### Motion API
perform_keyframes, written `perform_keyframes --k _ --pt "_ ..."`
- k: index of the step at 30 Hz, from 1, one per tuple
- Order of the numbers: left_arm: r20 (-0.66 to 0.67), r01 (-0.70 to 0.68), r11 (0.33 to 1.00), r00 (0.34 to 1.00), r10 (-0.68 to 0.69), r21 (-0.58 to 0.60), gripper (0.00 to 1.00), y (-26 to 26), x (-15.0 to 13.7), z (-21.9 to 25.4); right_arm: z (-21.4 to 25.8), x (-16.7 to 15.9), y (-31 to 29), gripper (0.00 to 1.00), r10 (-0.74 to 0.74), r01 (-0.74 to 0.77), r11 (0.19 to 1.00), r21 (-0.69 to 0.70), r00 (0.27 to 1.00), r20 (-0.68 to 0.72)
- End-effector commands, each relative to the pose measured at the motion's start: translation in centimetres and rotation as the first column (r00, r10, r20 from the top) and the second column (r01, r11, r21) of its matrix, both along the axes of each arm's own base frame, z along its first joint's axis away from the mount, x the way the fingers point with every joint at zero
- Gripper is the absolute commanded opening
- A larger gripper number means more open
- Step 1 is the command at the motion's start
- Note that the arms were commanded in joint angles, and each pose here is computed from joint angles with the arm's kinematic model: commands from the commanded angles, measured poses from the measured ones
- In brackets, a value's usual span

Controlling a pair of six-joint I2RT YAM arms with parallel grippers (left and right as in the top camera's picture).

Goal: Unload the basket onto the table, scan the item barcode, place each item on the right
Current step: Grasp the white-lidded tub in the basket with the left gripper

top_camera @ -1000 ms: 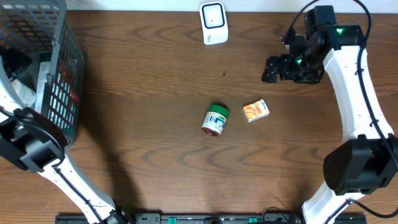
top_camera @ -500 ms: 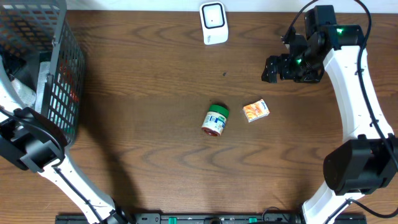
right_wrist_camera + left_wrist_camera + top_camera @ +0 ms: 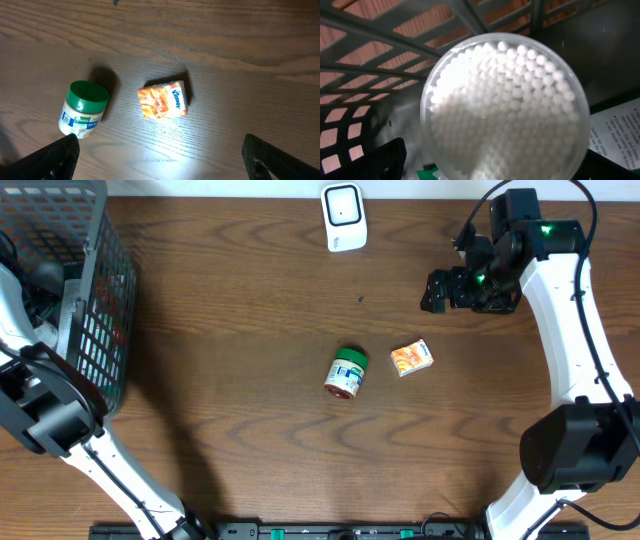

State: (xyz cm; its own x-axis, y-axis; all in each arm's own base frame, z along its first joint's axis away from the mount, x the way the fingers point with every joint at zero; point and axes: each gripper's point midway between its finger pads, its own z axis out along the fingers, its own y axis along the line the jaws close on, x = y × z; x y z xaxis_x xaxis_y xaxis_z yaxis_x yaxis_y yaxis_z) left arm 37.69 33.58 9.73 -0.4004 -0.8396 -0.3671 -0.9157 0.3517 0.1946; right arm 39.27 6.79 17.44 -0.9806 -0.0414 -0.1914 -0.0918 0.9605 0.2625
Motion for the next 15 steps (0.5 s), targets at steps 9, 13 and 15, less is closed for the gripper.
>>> perform_keyframes --k 9,13,15 --pt "0.026 -0.029 0.999 0.999 0.029 0.025 0.98 0.8 -0.4 -0.6 1.1 0.1 0.1 0.99 0.014 -0.013 1.0 -0.006 0.999 0.035" --pt "0.044 -0.029 0.999 0.999 0.028 0.036 0.98 1.1 0.1 -0.7 1.1 0.1 0.1 0.99 0.014 -0.013 1.0 -0.006 0.999 0.035" --pt "0.055 -0.027 0.999 0.998 0.025 0.034 1.0 1.1 0.3 -0.6 1.1 0.2 0.1 0.99 0.014 -0.013 1.0 -0.006 0.999 0.036"
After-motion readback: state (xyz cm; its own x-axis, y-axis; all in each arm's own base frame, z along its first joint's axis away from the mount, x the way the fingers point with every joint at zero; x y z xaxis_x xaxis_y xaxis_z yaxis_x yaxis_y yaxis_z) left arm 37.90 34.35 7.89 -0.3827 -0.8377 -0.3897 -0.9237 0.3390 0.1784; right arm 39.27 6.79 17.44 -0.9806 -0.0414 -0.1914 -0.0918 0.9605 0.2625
